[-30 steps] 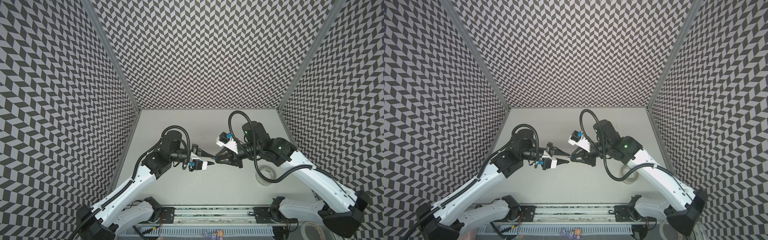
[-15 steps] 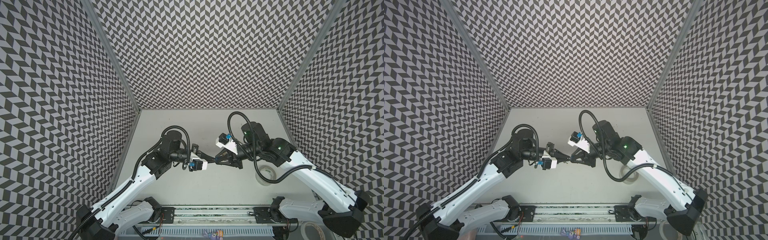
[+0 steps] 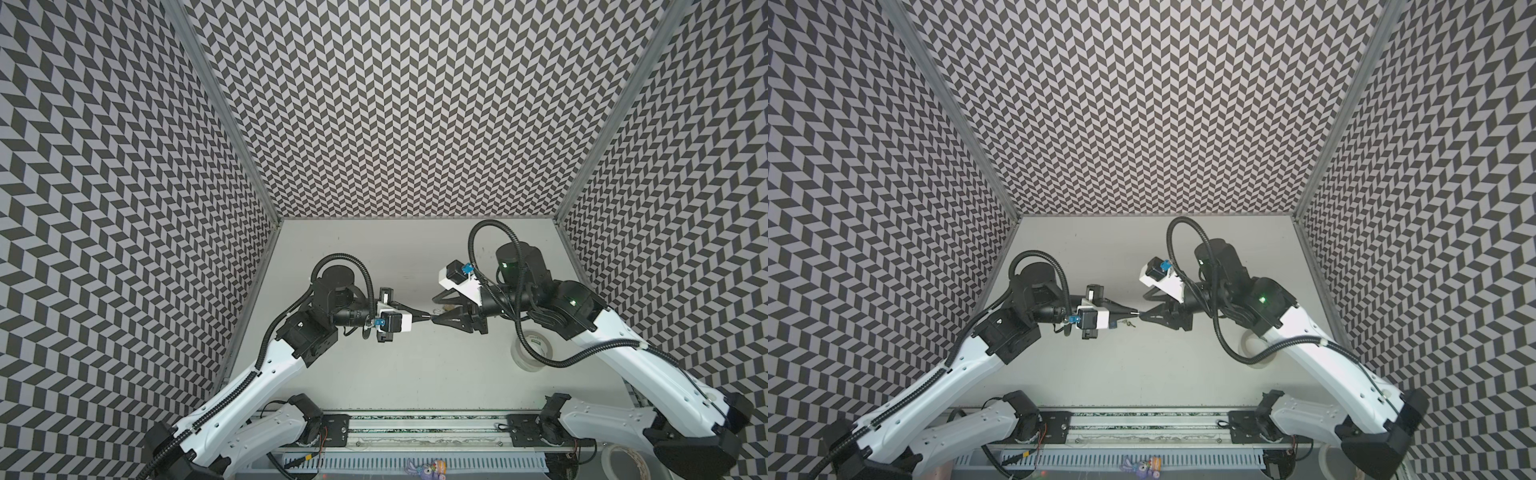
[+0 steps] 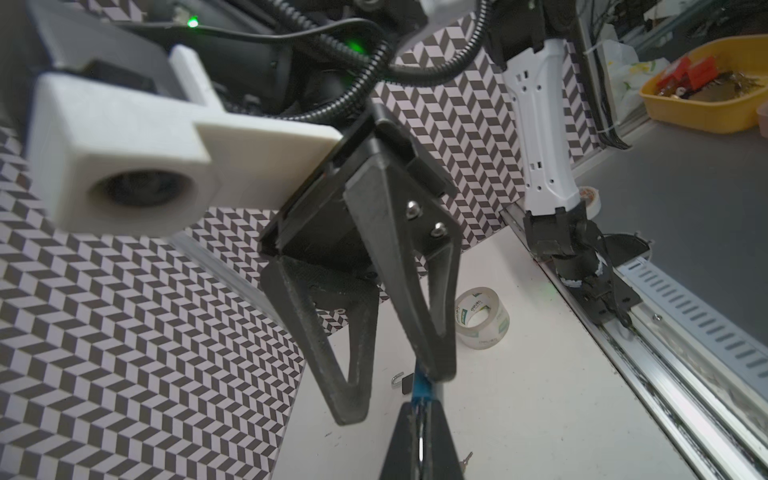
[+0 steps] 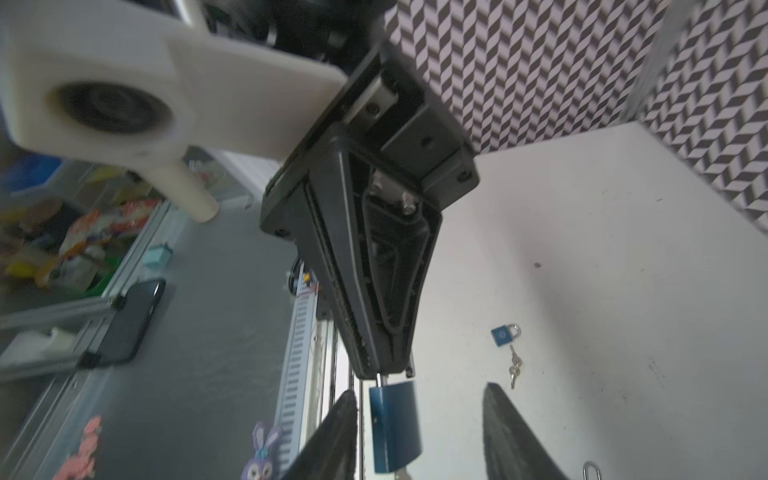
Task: Lock with the key
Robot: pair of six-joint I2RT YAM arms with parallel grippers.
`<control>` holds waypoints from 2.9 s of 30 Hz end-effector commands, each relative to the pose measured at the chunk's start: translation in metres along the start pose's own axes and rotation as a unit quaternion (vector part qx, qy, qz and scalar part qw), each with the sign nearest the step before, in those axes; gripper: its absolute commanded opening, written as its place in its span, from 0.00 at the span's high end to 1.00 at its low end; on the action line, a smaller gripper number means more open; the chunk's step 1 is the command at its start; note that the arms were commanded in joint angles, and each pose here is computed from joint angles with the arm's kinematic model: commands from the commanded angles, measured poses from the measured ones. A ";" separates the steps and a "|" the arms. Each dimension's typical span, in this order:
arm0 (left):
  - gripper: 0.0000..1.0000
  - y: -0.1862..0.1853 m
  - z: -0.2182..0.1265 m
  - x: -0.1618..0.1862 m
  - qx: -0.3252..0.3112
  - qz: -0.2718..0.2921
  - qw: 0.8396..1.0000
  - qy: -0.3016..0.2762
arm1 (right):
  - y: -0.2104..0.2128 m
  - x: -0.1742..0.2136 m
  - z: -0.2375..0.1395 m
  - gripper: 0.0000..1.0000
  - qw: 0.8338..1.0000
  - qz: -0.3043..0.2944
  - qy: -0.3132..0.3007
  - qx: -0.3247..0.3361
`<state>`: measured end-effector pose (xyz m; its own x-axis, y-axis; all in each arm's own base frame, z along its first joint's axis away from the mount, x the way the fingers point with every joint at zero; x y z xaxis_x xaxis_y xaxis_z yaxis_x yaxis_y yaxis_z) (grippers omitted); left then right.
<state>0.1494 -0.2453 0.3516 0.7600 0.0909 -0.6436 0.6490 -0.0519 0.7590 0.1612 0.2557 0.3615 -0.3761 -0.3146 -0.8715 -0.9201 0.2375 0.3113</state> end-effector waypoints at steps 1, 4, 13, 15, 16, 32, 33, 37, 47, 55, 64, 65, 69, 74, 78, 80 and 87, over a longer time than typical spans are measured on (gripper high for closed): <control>1.00 0.028 -0.011 -0.018 -0.087 -0.070 0.994 -0.016 | 0.010 -0.040 -0.035 0.45 0.983 -0.069 -0.160 0.052; 1.00 0.027 -0.020 -0.025 -0.116 -0.120 0.985 -0.044 | 0.020 -0.044 -0.056 0.43 0.958 -0.096 -0.265 0.057; 1.00 0.014 -0.036 -0.031 -0.137 -0.212 0.963 -0.095 | 0.039 -0.029 -0.039 0.37 0.954 -0.096 -0.273 -0.079; 1.00 0.011 -0.036 -0.029 -0.131 -0.221 0.961 -0.100 | 0.040 -0.023 -0.028 0.36 0.959 -0.086 -0.245 -0.115; 1.00 0.010 -0.035 -0.027 -0.129 -0.224 0.961 -0.098 | 0.038 -0.021 -0.022 0.31 0.962 -0.080 -0.231 -0.121; 1.00 0.007 -0.031 -0.016 -0.115 -0.214 0.967 -0.081 | 0.018 -0.015 0.011 0.48 0.978 -0.027 -0.162 -0.128; 1.00 0.007 -0.031 -0.016 -0.115 -0.213 0.967 -0.081 | 0.018 -0.014 0.012 0.50 0.978 -0.024 -0.160 -0.129; 1.00 0.008 -0.031 -0.016 -0.116 -0.211 0.967 -0.079 | 0.017 -0.013 0.013 0.56 0.979 -0.019 -0.158 -0.130; 1.00 0.008 -0.031 -0.014 -0.115 -0.210 0.968 -0.076 | 0.020 -0.016 0.014 0.62 0.976 -0.016 -0.159 -0.147; 1.00 0.008 -0.029 -0.013 -0.111 -0.212 0.968 -0.076 | 0.025 -0.017 0.012 0.62 0.973 -0.016 -0.163 -0.161; 1.00 0.011 -0.029 -0.015 -0.115 -0.210 0.968 -0.078 | 0.025 -0.015 0.015 0.77 0.974 -0.010 -0.154 -0.165; 1.00 0.012 -0.030 -0.015 -0.116 -0.209 0.968 -0.078 | 0.024 -0.014 0.015 0.79 0.975 -0.008 -0.153 -0.163; 1.00 0.012 -0.031 -0.016 -0.119 -0.205 0.968 -0.079 | 0.025 -0.014 0.013 0.92 0.974 -0.010 -0.157 -0.162; 0.88 0.013 -0.033 -0.018 -0.124 -0.200 0.969 -0.076 | 0.029 -0.020 0.002 1.00 0.972 -0.013 -0.182 -0.148; 0.58 0.010 -0.039 -0.021 -0.129 -0.197 0.969 -0.080 | 0.035 -0.026 -0.012 1.00 0.968 -0.021 -0.208 -0.137; 0.55 0.007 -0.040 -0.023 -0.125 -0.195 0.969 -0.085 | 0.037 -0.026 -0.016 1.00 0.968 -0.023 -0.211 -0.133; 0.55 0.007 -0.039 -0.025 -0.115 -0.195 0.969 -0.095 | 0.034 -0.022 -0.009 1.00 0.971 -0.017 -0.194 -0.140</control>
<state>0.1370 -0.2100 0.3731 0.4595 -0.1037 -0.8821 0.8792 0.1935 0.4353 0.1379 0.2613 0.3876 -0.3510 0.0433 -0.9354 -0.9364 -0.0247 0.3502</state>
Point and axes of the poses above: each gripper's point midway between its finger pads, its own z axis out along the fingers, its own y axis along the line the jaws close on, x = y × z, the point moved 4 cm from there along -z, back along the fingers, and after that the axes turned 15 degrees about z, right-handed, at the moved point
